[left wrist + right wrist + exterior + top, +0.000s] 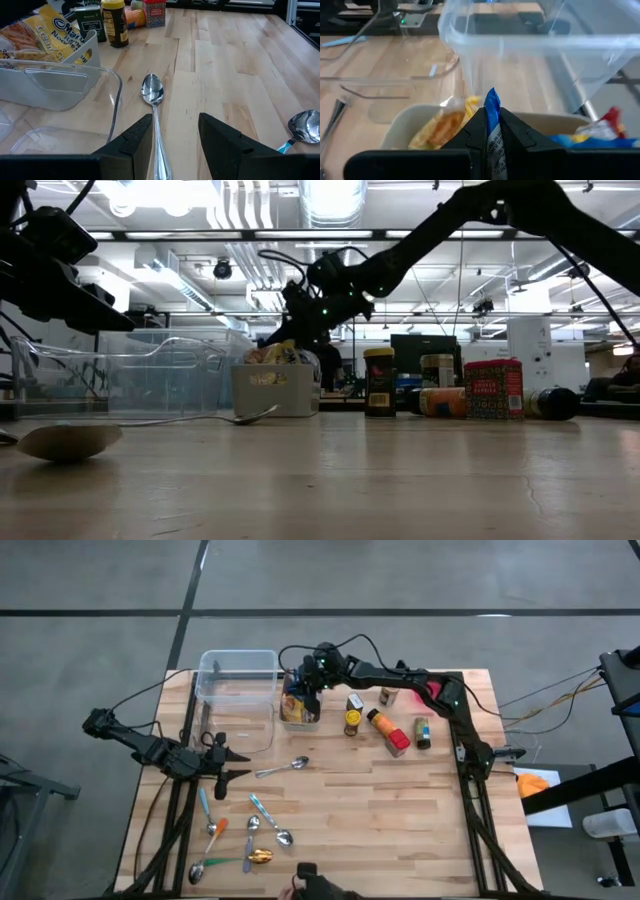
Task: Pick & Place Food Item
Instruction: Put the blue noodle pack into the gray bin
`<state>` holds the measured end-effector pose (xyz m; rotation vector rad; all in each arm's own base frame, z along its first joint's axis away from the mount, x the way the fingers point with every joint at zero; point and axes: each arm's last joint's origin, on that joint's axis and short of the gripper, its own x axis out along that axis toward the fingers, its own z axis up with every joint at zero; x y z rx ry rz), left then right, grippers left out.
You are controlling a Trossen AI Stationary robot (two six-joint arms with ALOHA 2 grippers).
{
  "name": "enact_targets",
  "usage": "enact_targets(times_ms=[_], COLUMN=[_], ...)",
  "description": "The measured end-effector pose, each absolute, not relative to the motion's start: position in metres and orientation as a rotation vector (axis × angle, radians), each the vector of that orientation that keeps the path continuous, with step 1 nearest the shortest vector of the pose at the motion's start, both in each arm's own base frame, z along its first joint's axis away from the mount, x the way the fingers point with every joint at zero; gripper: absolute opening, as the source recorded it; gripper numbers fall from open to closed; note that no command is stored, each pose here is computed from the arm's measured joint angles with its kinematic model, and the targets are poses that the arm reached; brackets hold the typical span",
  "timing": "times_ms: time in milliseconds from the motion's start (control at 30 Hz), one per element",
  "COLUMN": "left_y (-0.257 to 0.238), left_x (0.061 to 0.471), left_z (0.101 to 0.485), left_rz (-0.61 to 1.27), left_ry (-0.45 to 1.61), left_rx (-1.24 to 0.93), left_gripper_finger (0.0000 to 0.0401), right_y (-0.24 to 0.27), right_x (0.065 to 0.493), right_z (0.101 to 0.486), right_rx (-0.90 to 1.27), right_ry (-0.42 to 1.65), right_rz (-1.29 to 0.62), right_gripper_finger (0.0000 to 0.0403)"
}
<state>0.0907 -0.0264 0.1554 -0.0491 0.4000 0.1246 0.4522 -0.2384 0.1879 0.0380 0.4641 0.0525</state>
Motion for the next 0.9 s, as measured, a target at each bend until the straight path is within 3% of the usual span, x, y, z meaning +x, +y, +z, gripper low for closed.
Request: enact_targets(times_ms=[900], left_y=[-0.0264], left_x=[0.0907], left_z=[0.1554], left_rz=[0.125], left_ry=[0.400], left_rx=[-0.049], left_gripper_finger=[0.0163], right_y=[-0.2331], right_x=[0.4558], right_z=[0.1913], right_rx=[0.073], right_ry=[0.502], right_rz=[0.082], right_gripper_finger=[0.0028])
